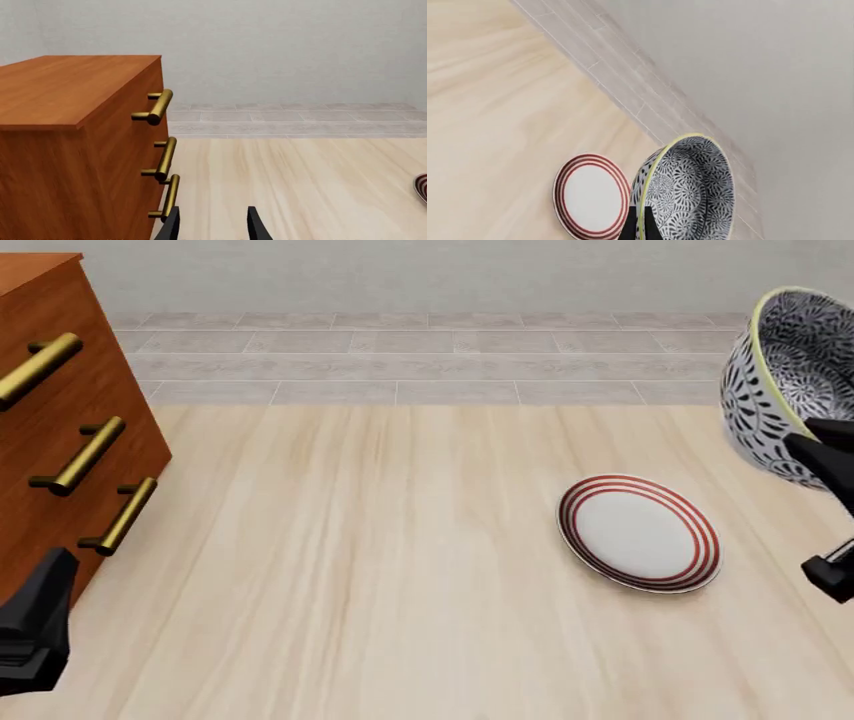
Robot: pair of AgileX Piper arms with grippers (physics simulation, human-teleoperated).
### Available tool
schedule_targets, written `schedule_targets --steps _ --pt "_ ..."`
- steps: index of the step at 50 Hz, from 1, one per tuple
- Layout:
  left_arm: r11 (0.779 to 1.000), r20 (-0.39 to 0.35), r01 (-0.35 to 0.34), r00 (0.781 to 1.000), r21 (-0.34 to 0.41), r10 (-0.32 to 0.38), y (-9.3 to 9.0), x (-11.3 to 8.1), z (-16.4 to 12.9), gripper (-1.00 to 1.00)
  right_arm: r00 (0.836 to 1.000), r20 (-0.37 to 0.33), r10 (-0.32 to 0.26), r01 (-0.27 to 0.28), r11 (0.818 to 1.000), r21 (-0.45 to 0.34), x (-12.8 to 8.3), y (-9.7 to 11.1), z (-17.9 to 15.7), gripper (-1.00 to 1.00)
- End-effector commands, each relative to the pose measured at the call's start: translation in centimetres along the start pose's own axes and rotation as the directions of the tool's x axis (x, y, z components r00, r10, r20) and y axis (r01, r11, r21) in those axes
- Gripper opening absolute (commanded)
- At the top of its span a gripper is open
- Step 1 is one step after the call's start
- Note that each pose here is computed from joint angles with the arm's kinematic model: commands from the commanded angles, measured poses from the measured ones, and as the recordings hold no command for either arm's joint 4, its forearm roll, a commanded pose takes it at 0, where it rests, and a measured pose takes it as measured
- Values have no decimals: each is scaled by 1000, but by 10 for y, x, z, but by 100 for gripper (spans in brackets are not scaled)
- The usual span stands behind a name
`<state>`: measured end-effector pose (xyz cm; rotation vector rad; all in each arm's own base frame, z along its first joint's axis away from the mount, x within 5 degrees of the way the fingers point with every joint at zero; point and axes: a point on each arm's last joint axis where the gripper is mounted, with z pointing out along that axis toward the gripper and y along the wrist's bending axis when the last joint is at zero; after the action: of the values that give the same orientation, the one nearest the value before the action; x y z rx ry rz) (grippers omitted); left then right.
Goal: Put the bowl on top of the cabinet.
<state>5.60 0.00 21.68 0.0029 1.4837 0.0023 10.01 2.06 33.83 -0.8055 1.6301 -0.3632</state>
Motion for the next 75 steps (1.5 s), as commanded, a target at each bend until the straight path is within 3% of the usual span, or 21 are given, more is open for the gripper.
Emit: schedule_targets --steps 1,19,25,32,34,35,37,39,40,42,45,46,47,48,49,54,55,57,58,59,75 --pt "1000 0 0 1000 0 0 0 3 0 100 987 140 -73 77 997 -24 -19 2 11 -100" --pt "1000 0 0 1000 0 0 0 3 0 100 950 239 -199 224 971 -82 -31 22 42 -100" --pt "1000 0 0 1000 0 0 0 3 0 100 937 251 -242 275 956 -104 -30 32 54 -100" --pt "1000 0 0 1000 0 0 0 3 0 100 896 268 -354 392 914 -103 -22 47 69 -100" --pt "1000 0 0 1000 0 0 0 3 0 100 902 266 -340 378 920 -104 -25 46 70 -100" --pt "1000 0 0 1000 0 0 0 3 0 100 887 276 -369 409 907 -101 -23 50 72 -100" --pt "1000 0 0 1000 0 0 0 3 0 100 885 272 -377 416 904 -100 -23 50 75 -100" --pt "1000 0 0 1000 0 0 0 3 0 100 861 280 -424 464 880 -97 -20 56 79 -100" --pt "1000 0 0 1000 0 0 0 3 0 100 861 277 -427 465 881 -88 -20 55 80 -100" --pt "1000 0 0 1000 0 0 0 3 0 100 843 282 -458 500 861 -97 -17 60 83 -100" --pt "1000 0 0 1000 0 0 0 3 0 100 799 288 -527 566 822 -65 -11 66 87 -100" --pt "1000 0 0 1000 0 0 0 3 0 100 814 290 -503 543 837 -71 -16 63 87 -100" --pt "1000 0 0 1000 0 0 0 3 0 100 787 300 -539 578 814 -53 -12 67 87 -100" --pt "1000 0 0 1000 0 0 0 3 0 100 776 305 -552 591 805 -47 -11 69 88 -100" --pt "1000 0 0 1000 0 0 0 3 0 100 780 301 -548 585 810 -44 -12 67 89 -100" --pt "1000 0 0 1000 0 0 0 3 0 100 737 296 -608 639 769 -12 -2 74 94 -100" --pt "1000 0 0 1000 0 0 0 3 0 100 743 300 -598 631 776 -16 -4 74 94 -100" --pt "1000 0 0 1000 0 0 0 3 0 100 732 301 -611 642 766 -5 -2 75 95 -100" --pt "1000 0 0 1000 0 0 0 3 0 100 736 301 -607 638 770 -6 -4 75 96 -100" --pt "1000 0 0 1000 0 0 0 3 0 100 724 305 -619 650 760 -2 -2 77 97 -100" --pt "1000 -2 2 1000 0 -2 0 3 0 100 737 325 -592 627 779 -4 -14 74 98 -100"
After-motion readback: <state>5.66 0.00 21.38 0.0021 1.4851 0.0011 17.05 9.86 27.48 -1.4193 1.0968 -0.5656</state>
